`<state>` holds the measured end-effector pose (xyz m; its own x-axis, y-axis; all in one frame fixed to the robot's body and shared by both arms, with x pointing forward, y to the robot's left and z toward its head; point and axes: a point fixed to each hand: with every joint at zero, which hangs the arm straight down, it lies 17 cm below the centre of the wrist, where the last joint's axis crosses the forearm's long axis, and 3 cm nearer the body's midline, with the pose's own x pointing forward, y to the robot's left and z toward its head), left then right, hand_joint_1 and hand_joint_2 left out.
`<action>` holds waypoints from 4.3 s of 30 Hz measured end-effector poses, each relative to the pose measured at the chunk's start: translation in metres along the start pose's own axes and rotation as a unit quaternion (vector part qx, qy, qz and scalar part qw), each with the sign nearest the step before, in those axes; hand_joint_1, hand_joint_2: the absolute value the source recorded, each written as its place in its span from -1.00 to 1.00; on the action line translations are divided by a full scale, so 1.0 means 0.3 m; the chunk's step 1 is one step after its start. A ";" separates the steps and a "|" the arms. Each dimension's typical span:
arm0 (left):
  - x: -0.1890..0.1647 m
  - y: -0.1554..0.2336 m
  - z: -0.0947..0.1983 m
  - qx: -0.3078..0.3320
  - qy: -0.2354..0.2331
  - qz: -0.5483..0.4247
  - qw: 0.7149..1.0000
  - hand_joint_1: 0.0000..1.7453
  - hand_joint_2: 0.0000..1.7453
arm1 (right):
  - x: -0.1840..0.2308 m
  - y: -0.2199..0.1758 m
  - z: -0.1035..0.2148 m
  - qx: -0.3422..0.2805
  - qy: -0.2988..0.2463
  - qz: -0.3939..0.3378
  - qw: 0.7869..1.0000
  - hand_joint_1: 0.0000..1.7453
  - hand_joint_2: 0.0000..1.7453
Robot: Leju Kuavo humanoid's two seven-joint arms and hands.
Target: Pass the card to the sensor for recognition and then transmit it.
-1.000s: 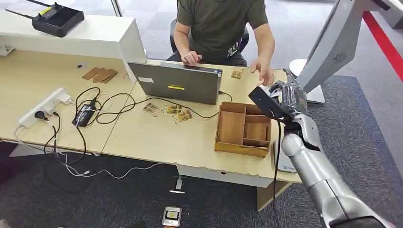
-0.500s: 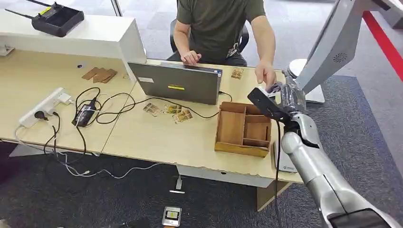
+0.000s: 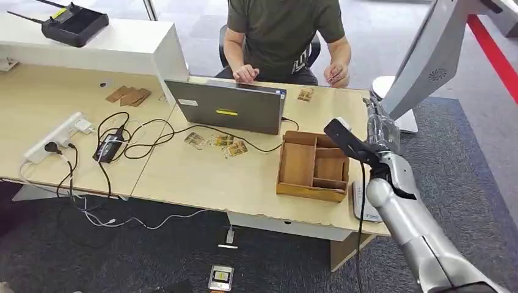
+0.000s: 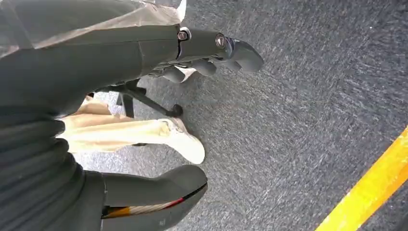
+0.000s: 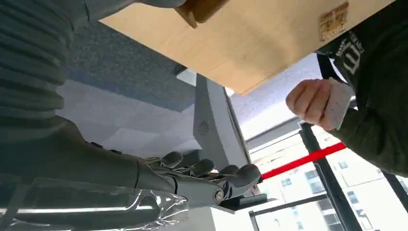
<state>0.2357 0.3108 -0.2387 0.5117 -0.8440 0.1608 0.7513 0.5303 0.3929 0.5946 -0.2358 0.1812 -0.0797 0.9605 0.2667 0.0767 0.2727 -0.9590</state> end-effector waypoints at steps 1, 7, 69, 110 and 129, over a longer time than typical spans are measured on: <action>-0.010 -0.004 0.000 0.000 0.002 0.002 1.000 -1.00 1.00 | -0.016 0.015 0.025 0.003 0.007 0.010 1.000 -1.00 1.00; -0.066 -0.024 0.001 0.007 0.012 0.017 1.000 -1.00 1.00 | -0.048 0.065 0.206 0.004 0.017 0.042 0.999 -1.00 1.00; -0.203 -0.113 0.017 0.012 0.033 0.061 0.998 -1.00 1.00 | 0.155 0.391 0.442 0.037 -0.076 -0.008 0.996 -1.00 1.00; -0.242 -0.143 0.026 0.018 0.031 0.092 0.995 -1.00 1.00 | 0.207 0.436 0.430 0.035 -0.112 0.077 0.990 -1.00 1.00; -0.250 -0.149 0.027 0.012 0.038 0.089 0.995 -1.00 1.00 | 0.147 0.442 0.379 0.053 -0.092 0.100 0.989 -1.00 1.00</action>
<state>0.1603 0.3498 -0.2610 0.6665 -0.7277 0.1619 0.6361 0.6684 0.3856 0.4884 -0.1636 0.0548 -0.2544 0.9654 0.0579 0.0045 0.0611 -0.9981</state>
